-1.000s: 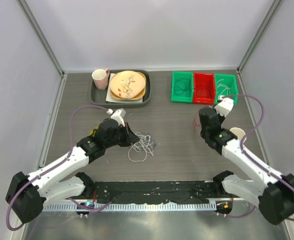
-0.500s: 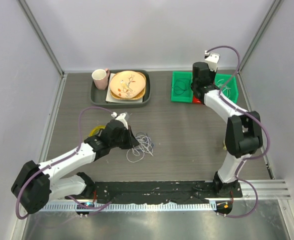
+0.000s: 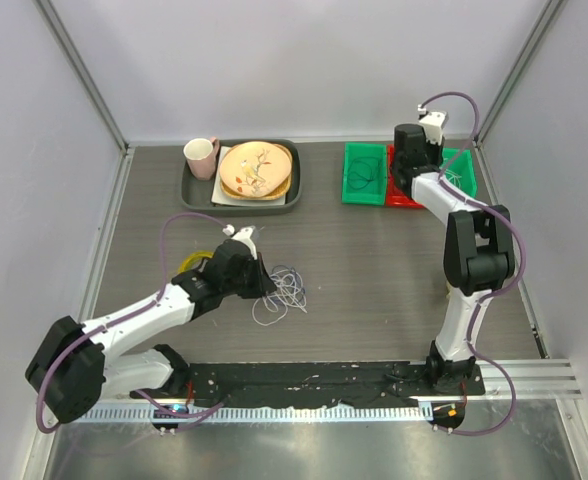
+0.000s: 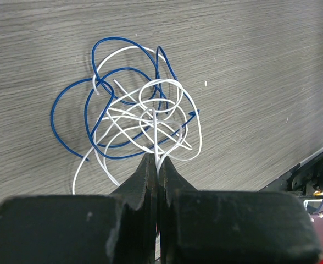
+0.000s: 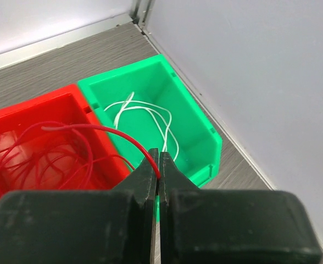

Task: Untangle the cables

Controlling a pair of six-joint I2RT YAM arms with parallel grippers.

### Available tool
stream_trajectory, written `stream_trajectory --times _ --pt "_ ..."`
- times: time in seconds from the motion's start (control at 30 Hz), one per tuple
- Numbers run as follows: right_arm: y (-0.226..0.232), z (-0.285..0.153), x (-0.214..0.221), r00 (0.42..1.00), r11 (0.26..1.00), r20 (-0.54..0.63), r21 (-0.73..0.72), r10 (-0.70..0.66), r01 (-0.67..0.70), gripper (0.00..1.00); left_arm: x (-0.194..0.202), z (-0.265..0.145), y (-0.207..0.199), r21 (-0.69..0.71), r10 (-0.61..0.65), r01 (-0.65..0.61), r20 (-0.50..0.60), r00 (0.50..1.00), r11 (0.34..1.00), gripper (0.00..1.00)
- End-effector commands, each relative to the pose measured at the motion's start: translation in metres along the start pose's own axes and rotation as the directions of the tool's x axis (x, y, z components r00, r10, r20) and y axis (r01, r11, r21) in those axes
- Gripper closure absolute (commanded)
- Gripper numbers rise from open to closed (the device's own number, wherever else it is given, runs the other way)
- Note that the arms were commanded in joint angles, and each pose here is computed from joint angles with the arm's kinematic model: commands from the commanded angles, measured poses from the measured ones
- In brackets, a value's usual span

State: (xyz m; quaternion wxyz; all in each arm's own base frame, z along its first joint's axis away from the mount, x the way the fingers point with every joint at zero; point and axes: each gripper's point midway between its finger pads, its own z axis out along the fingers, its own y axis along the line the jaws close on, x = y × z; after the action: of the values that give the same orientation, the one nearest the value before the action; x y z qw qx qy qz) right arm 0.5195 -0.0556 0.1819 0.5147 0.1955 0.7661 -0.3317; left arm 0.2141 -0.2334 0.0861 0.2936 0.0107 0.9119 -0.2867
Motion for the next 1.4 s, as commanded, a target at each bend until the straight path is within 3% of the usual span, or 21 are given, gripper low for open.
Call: stream_trajectory --times 0.0,0.17,0.4,0.83,1.07,1.1,1.17,1.37 --pt "-0.026 -0.001 -0.034 0.994 0.994 0.055 0.051 0.097 -0.099 0.99 -0.02 -0.006 -0.009 0.016 0.012 -0.013 0.072 0.997 1.0 1.0" --pt "-0.019 0.0 -0.035 0.992 0.993 0.046 -0.012 0.117 -0.116 0.99 -0.018 -0.005 -0.008 0.009 0.004 -0.005 0.062 0.998 1.0 1.0" --pt "0.031 -0.003 -0.028 0.987 0.954 -0.009 -0.251 0.163 -0.16 0.99 -0.019 -0.002 -0.008 0.007 -0.011 0.011 0.065 0.998 1.0 1.0" --pt "0.077 0.011 0.011 0.981 0.943 -0.188 -0.314 0.055 -0.113 0.99 -0.018 -0.009 0.002 -0.026 -0.016 0.018 0.089 0.996 0.999 1.0" --pt "0.082 0.008 0.011 0.977 0.934 -0.202 -0.334 0.062 -0.128 0.98 -0.02 -0.015 0.005 -0.037 -0.021 0.025 0.109 0.994 0.999 1.0" --pt "0.083 0.007 0.01 0.978 0.93 -0.201 -0.345 0.056 -0.124 0.95 -0.02 -0.015 0.005 -0.039 -0.021 0.026 0.109 0.994 0.999 1.0" --pt "0.082 0.008 0.012 0.979 0.933 -0.2 -0.342 0.041 -0.109 0.79 -0.02 -0.017 0.005 -0.038 -0.023 0.027 0.112 0.993 0.999 1.0" --pt "0.068 0.002 -0.003 0.983 0.94 -0.173 -0.322 0.061 -0.115 0.56 -0.021 -0.021 0.006 -0.045 -0.03 0.036 0.122 0.992 0.998 1.0"
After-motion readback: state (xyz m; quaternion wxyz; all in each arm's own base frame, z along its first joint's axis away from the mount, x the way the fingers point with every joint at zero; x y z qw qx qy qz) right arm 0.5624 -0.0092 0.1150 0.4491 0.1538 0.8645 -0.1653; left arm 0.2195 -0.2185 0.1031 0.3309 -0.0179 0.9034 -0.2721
